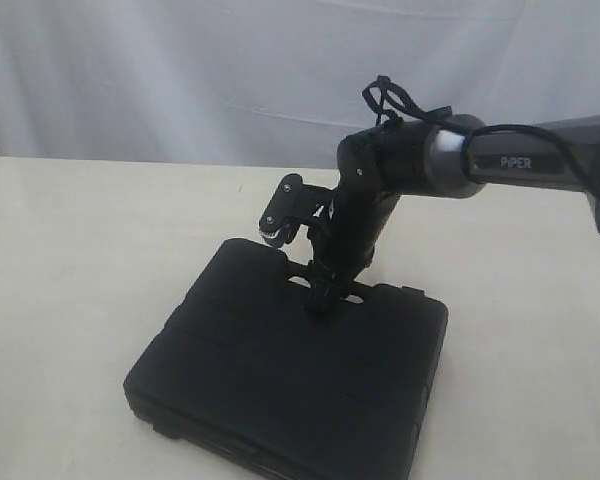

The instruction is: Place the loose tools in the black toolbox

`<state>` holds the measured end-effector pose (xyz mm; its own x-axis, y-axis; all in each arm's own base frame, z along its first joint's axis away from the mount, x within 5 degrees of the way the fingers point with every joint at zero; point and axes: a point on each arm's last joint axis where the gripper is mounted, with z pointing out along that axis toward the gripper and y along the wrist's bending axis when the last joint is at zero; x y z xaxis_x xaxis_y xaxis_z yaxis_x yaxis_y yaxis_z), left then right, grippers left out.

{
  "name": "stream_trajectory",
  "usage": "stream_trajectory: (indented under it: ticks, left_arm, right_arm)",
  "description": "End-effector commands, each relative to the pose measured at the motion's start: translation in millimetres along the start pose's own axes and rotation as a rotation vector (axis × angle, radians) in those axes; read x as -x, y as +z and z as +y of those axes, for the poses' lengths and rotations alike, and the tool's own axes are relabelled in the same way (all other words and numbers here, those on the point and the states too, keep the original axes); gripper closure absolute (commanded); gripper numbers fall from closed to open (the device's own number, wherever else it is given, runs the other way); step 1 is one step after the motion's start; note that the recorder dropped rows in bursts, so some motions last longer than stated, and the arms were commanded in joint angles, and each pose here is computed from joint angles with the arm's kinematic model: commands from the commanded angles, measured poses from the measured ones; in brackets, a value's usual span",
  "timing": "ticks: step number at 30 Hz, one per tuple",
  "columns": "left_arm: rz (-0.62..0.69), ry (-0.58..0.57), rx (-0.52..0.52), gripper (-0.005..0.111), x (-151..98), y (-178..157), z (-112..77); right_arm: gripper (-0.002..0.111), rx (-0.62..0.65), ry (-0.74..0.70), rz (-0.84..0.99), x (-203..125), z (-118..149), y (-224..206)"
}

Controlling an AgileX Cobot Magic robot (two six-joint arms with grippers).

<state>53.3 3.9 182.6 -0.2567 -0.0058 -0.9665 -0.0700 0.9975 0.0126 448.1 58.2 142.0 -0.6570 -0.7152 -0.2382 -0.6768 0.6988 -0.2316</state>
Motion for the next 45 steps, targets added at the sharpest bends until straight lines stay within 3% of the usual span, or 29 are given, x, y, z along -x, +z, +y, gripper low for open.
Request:
stream_trajectory:
  ticks: [1, 16, 45]
  left_arm:
    - [-0.004, -0.005, -0.005, 0.107, 0, 0, -0.3]
    - [-0.004, -0.005, -0.005, 0.107, 0, 0, -0.3]
    - [-0.004, -0.005, -0.005, 0.107, 0, 0, -0.3]
  right_arm:
    - [0.056, 0.132, 0.053, 0.073, 2, 8, -2]
    - [0.056, 0.268, 0.228, 0.028, -13, -20, -15]
    - [0.056, 0.236, 0.223, 0.018, -5, -31, -28]
